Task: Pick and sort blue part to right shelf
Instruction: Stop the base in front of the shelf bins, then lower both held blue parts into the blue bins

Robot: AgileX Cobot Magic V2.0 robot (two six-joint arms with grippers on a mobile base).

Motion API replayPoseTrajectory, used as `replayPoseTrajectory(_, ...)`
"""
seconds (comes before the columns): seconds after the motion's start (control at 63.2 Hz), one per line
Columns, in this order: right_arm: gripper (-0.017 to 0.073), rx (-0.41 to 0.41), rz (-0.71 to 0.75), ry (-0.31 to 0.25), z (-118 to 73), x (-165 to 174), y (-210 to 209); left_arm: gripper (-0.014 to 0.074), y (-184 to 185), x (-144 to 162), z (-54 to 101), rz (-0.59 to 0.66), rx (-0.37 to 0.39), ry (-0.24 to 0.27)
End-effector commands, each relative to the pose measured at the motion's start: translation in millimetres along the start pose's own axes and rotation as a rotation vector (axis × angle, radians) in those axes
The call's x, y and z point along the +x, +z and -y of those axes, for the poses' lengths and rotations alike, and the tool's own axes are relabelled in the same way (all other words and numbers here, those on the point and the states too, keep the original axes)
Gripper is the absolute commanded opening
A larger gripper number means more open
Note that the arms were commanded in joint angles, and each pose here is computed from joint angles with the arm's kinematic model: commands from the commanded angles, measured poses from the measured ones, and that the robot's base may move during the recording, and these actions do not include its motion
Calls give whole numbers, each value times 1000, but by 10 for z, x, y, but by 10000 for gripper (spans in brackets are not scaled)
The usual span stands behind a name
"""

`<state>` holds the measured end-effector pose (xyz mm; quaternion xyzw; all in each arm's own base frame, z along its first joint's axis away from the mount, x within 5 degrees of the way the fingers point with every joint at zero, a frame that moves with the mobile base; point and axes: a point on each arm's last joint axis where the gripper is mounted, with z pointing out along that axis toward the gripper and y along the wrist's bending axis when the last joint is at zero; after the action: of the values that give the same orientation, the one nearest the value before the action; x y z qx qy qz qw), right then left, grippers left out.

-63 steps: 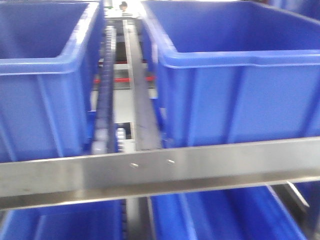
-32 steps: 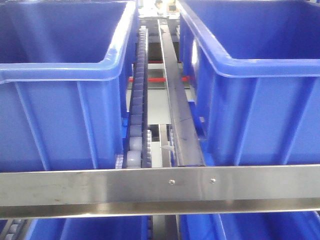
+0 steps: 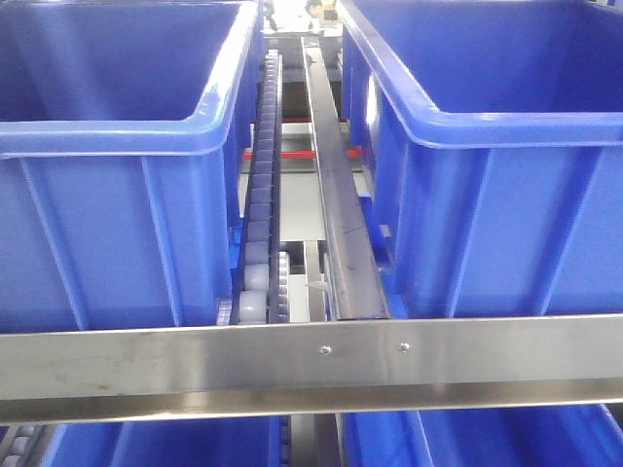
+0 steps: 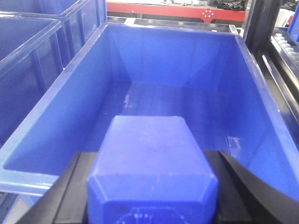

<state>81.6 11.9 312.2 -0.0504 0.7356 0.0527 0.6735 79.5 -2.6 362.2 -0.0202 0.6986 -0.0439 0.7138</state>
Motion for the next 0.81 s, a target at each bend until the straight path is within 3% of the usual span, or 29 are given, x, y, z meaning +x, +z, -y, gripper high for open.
replayPoseTrajectory(0.0,300,4,120,-6,2,-178,-23,312,-7,-168,13,112,8,-1)
replayPoseTrajectory(0.791,300,4,121,-6,2,-179,-19,312,-7,-168,13,112,8,-1)
